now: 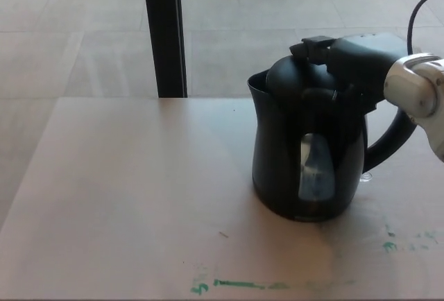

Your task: The robot uses its right hand to push down on the lid of a kettle kept in the middle of the desk to close it

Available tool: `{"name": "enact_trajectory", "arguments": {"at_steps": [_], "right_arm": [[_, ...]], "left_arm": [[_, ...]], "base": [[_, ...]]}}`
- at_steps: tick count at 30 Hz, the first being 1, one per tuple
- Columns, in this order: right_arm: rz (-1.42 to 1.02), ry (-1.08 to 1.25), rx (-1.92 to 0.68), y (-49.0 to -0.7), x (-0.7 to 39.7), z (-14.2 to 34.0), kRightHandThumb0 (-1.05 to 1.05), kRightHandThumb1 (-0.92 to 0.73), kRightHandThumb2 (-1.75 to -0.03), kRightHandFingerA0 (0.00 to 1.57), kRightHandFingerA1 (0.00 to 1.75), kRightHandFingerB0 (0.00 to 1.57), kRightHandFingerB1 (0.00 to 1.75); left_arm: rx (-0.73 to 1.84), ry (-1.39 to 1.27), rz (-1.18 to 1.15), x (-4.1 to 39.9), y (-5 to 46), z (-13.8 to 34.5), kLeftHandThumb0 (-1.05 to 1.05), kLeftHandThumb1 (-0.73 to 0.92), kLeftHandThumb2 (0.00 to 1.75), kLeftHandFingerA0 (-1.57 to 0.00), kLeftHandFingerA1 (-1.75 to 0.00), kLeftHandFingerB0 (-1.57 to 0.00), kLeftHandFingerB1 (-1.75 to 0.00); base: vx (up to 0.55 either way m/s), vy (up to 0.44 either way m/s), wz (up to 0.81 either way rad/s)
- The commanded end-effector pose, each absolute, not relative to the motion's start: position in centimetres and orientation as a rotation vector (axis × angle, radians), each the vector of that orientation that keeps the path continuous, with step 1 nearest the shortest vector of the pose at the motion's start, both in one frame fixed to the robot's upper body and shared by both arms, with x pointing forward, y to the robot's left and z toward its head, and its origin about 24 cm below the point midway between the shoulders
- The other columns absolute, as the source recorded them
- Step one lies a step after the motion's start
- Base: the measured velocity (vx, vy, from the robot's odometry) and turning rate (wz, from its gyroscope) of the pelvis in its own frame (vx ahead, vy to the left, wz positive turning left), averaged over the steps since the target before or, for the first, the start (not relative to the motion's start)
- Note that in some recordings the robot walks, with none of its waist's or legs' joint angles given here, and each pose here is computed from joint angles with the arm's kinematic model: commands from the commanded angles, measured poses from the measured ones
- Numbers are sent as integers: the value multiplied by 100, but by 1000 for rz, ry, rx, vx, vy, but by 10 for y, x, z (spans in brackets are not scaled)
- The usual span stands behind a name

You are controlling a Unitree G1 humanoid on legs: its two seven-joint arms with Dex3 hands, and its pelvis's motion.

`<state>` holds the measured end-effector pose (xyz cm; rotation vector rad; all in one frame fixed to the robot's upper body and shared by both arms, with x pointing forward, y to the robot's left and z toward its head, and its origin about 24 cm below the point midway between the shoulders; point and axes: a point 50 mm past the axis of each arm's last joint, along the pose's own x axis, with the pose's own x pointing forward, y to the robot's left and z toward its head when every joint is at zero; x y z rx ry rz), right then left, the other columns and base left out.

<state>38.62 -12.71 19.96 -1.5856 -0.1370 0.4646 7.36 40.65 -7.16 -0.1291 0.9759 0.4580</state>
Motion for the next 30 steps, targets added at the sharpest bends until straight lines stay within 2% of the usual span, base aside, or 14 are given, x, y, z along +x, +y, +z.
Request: {"name": "enact_trajectory", "arguments": {"at_steps": [1, 2, 3, 5, 6, 8, 17, 18, 19, 26, 27, 28, 29, 30], "right_arm": [[775, 89, -1699, -111, 365, 108, -83, -76, -64, 23, 42, 22, 33], [790, 111, -1707, -110, 363, 102, -83, -76, -64, 19, 42, 19, 32], [816, 149, -1723, -111, 358, 89, -83, -75, -63, 20, 43, 20, 32], [832, 166, -1728, -114, 354, 78, -83, -74, -63, 20, 44, 21, 32], [843, 183, -1727, -116, 352, 74, -83, -75, -63, 19, 44, 21, 31], [824, 187, -1726, -122, 355, 78, -83, -75, -64, 15, 49, 18, 35], [706, 121, -1683, -132, 371, 117, -84, -79, -65, 21, 45, 18, 33], [648, 99, -1659, -137, 378, 140, -84, -62, -101, 17, 52, 11, 44], [632, 99, -1646, -137, 381, 145, -82, -78, -64, 23, 44, 19, 32], [550, 90, -1528, -139, 396, 193, -85, -79, -64, 13, 40, 18, 31], [526, 72, -1461, -140, 399, 207, -87, -78, -64, 15, 39, 18, 31], [526, 61, -1446, -142, 401, 212, -89, -80, -64, 13, 39, 15, 31], [506, 59, -1412, -144, 401, 219, -40, -34, -100, 0, 51, 0, 50], [504, 36, -1385, -146, 402, 224, -40, -35, -101, 0, 51, 0, 49]], "left_arm": [[-118, 963, 486, 74, 416, -63, -69, 69, 61, -46, -46, -31, -33], [-127, 955, 486, 74, 416, -63, -68, 67, 60, -47, -50, -31, -35], [-130, 951, 488, 74, 416, -63, -74, 55, 90, -47, -59, -28, -47], [-114, 964, 495, 74, 416, -63, -71, 53, 92, -45, -60, -27, -47], [-104, 968, 496, 75, 416, -63, -71, 66, 60, -52, -51, -37, -35], [-126, 965, 502, 77, 416, -63, -69, 67, 60, -53, -51, -39, -36], [-132, 949, 477, 73, 417, -61, -67, 69, 61, -46, -51, -32, -35], [-136, 962, 492, 72, 417, -62, -67, 68, 61, -46, -47, -31, -34], [-121, 962, 491, 73, 417, -62, -67, 69, 61, -46, -48, -31, -34], [-125, 971, 505, 69, 416, -64, -69, 68, 61, -52, -53, -37, -35], [-118, 976, 496, 69, 417, -64, -77, 59, 92, -48, -59, -30, -47], [-109, 986, 501, 68, 416, -65, -68, 69, 61, -53, -50, -36, -34], [-134, 970, 502, 67, 416, -65, -65, 67, 61, -50, -51, -34, -35], [-132, 971, 501, 66, 416, -65, -66, 67, 60, -50, -52, -34, -35]], "base": [[0, 0, 0], [0, 0, 0], [0, 0, 0], [0, 0, 0], [0, 0, 0], [0, 0, 0], [0, 0, 0], [0, 0, 0], [0, 0, 0], [0, 0, 0], [0, 0, 0], [0, 0, 0], [0, 0, 0], [0, 0, 0]]}}
